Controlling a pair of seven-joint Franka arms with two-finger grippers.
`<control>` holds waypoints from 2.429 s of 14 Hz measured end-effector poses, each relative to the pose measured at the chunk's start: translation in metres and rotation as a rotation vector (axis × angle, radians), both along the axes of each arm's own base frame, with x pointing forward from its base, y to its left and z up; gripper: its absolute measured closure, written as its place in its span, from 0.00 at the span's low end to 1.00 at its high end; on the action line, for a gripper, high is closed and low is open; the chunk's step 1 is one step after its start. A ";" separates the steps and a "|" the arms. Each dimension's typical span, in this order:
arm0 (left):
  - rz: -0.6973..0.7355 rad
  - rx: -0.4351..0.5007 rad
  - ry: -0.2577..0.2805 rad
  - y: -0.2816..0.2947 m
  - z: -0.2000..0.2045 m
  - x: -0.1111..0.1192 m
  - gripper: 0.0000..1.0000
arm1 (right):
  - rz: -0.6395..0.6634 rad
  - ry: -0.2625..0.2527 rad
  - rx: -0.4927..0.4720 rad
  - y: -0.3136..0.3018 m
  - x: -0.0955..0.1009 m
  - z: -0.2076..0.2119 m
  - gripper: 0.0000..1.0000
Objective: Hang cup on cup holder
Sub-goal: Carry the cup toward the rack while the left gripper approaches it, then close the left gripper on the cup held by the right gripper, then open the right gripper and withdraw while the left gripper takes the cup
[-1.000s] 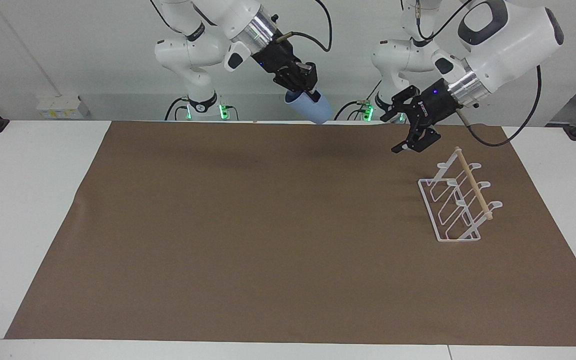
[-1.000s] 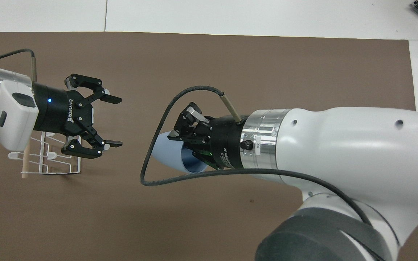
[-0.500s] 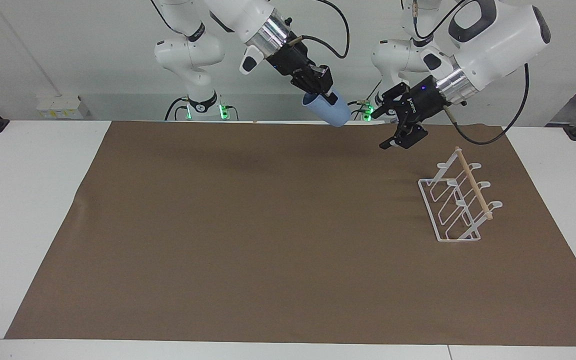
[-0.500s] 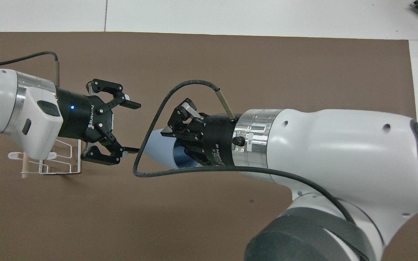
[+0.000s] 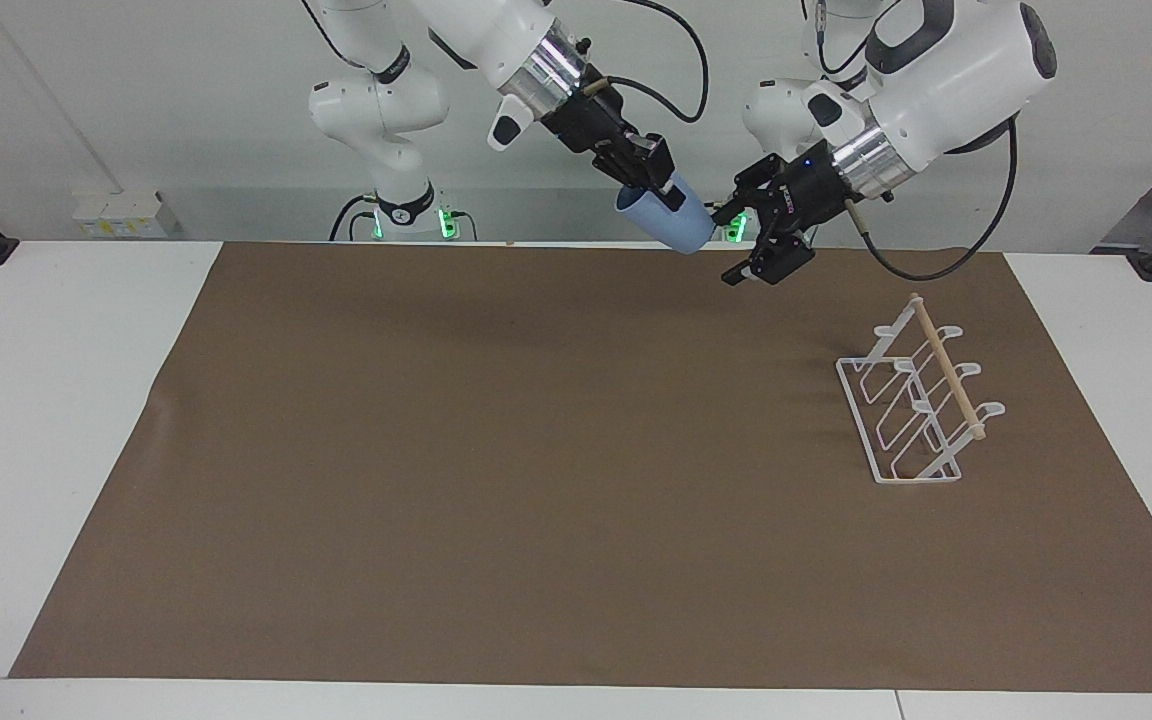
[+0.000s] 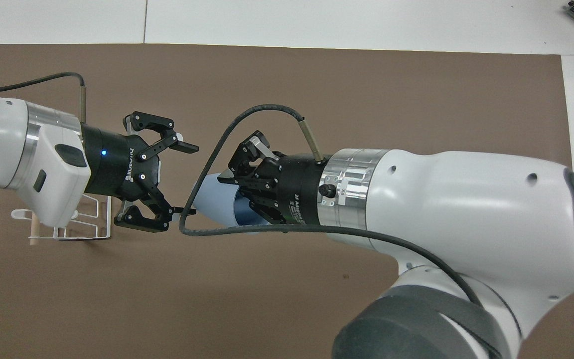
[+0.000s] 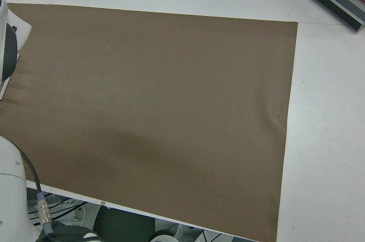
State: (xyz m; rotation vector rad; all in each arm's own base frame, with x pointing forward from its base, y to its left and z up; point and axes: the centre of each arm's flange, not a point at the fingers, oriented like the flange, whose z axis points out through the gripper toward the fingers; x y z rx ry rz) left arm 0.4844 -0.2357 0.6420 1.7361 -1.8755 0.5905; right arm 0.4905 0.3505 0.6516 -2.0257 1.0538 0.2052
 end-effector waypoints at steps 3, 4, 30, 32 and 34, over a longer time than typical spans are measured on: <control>-0.008 0.001 -0.004 -0.004 0.002 -0.006 0.00 | -0.001 0.000 0.001 0.000 0.000 0.000 0.95; -0.009 0.002 -0.002 -0.005 0.001 -0.007 0.00 | -0.001 0.000 0.001 0.000 0.000 0.000 0.95; 0.073 0.017 -0.016 -0.022 -0.010 -0.017 0.19 | -0.034 0.044 0.053 -0.008 0.007 -0.001 0.67; 0.070 0.068 -0.038 -0.018 -0.013 -0.015 0.19 | -0.036 0.048 0.059 -0.008 0.007 -0.001 0.63; 0.061 0.165 -0.082 -0.011 -0.017 -0.013 0.19 | -0.039 0.050 0.064 -0.009 0.007 0.000 0.62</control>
